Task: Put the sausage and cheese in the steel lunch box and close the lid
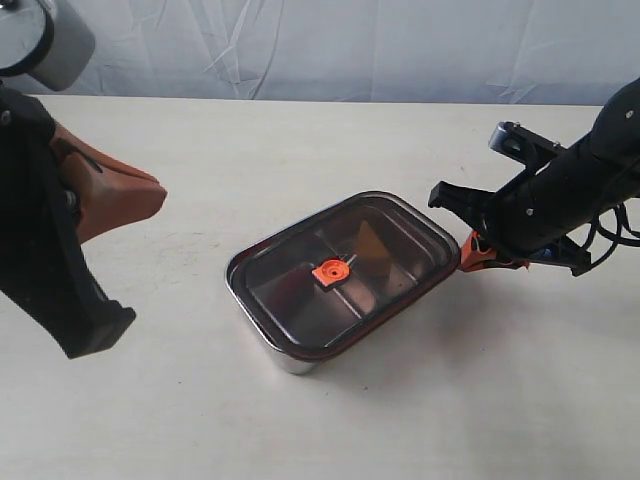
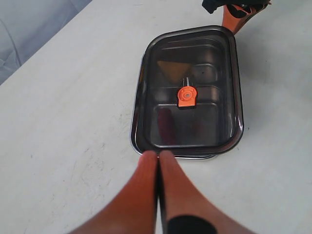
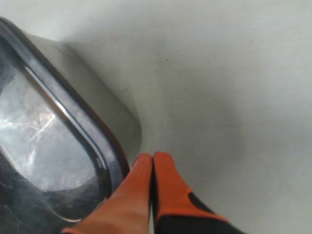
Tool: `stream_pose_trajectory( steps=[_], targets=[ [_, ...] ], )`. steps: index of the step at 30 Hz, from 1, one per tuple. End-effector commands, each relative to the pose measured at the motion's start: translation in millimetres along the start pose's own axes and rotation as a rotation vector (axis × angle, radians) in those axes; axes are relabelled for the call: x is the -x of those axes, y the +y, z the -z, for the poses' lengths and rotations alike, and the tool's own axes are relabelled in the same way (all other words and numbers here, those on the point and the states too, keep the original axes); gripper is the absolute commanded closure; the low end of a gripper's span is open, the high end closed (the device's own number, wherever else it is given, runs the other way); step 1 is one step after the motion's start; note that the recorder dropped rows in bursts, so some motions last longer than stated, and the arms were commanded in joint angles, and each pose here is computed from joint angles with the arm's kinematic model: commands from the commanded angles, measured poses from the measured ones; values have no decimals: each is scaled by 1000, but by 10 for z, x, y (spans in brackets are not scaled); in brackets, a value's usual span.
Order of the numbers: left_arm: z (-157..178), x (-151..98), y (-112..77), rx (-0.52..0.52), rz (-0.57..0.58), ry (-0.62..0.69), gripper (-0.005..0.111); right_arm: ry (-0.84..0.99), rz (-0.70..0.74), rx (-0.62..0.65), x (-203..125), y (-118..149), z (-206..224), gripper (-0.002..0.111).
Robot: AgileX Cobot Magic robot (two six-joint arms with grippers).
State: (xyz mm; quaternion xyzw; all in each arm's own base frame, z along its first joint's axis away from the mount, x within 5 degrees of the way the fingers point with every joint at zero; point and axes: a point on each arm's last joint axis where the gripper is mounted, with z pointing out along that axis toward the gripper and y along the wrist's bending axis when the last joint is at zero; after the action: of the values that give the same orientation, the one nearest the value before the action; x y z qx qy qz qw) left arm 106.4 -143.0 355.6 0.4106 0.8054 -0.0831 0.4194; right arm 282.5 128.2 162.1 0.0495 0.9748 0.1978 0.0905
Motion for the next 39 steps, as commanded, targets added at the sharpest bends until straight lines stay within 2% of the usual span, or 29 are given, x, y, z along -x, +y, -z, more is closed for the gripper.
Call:
stream_pose_trajectory(
  steps=[1, 39],
  targets=[
    [-7, -1, -5, 0, -2, -2, 107, -3, 16, 0, 14, 8, 13, 109],
    [-23, 2, -23, -15, 0, -20, 107, 11, 7, 5, 0, 13, 13, 109]
  ],
)
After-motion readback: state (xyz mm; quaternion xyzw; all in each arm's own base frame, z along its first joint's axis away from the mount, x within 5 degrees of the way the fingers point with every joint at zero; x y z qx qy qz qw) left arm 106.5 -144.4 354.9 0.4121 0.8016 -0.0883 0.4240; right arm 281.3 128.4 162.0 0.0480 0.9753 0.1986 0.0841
